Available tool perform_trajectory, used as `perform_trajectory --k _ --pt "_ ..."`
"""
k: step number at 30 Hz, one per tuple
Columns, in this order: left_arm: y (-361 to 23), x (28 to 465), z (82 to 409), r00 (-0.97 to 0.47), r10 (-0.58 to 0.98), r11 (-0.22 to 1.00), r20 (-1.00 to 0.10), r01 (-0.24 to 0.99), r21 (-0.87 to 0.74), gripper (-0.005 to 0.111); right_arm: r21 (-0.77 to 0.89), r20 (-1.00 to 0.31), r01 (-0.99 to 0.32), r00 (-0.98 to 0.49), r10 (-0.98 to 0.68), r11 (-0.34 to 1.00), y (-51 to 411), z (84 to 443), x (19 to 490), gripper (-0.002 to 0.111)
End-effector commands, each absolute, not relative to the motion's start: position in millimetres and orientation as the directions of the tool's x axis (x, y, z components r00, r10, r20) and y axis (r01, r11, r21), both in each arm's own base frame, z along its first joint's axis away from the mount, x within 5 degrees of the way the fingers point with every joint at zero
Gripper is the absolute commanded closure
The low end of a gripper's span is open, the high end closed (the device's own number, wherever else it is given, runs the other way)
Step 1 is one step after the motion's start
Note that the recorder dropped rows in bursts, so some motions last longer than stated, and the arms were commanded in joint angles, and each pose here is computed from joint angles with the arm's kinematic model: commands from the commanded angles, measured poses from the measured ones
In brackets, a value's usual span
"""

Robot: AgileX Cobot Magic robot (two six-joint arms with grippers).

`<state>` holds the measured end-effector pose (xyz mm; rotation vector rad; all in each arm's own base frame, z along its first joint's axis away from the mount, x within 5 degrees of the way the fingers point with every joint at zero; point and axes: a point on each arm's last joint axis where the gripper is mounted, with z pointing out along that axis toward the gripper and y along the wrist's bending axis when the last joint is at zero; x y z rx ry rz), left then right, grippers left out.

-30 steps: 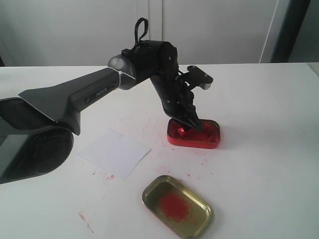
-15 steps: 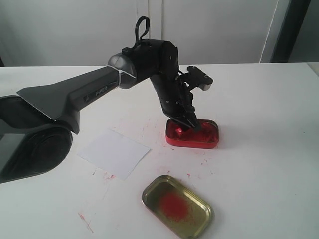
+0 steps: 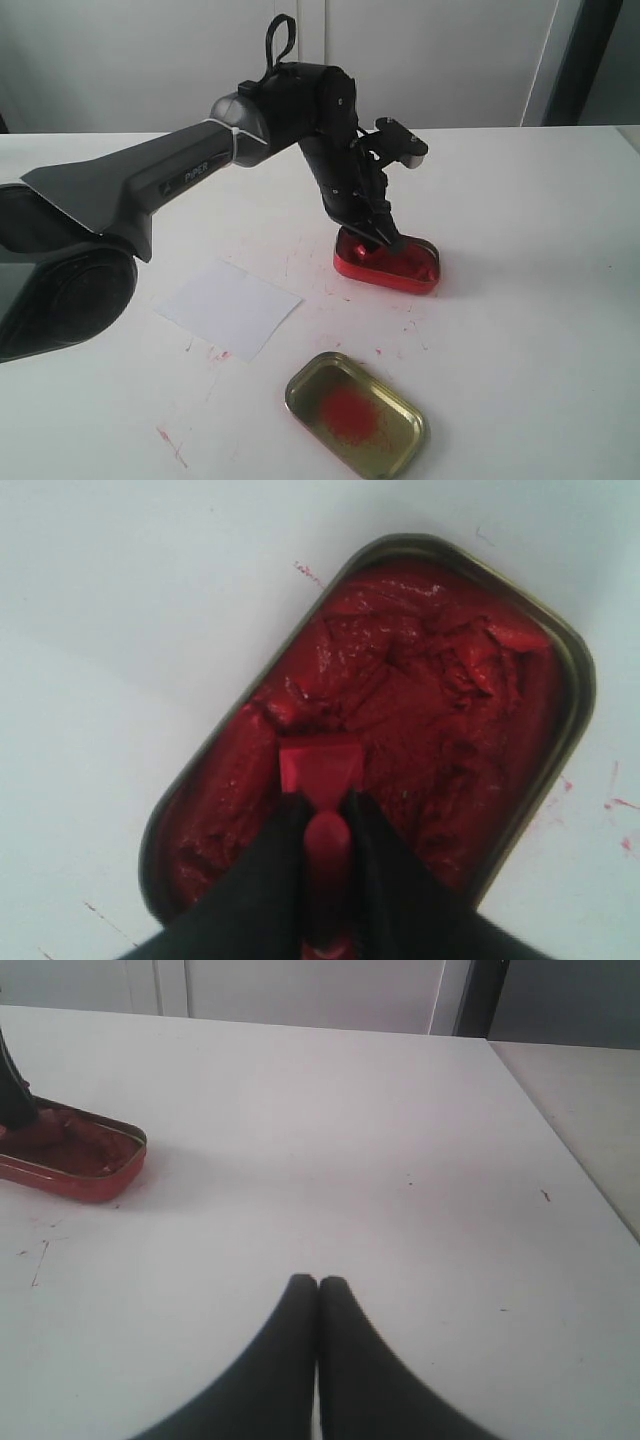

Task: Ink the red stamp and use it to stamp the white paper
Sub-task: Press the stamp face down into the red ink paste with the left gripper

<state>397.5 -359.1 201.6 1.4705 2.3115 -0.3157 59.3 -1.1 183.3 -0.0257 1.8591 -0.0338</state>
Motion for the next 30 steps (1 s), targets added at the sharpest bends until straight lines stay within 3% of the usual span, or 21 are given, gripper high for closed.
perform_trajectory --k 1,30 --pt "-359.8 393.8 214.3 -0.375 0.810 0.425 -0.451 0.905 0.010 0.107 -0.032 -0.960 0.007 -0.277 -0.029 0.999 -1.4 182.6 59.5 0.108" --pt "-358.2 388.8 230.3 -0.377 0.800 0.422 -0.468 0.907 -0.009 0.107 -0.032 -0.960 0.007 -0.277 -0.029 0.999 -1.4 182.6 59.5 0.108"
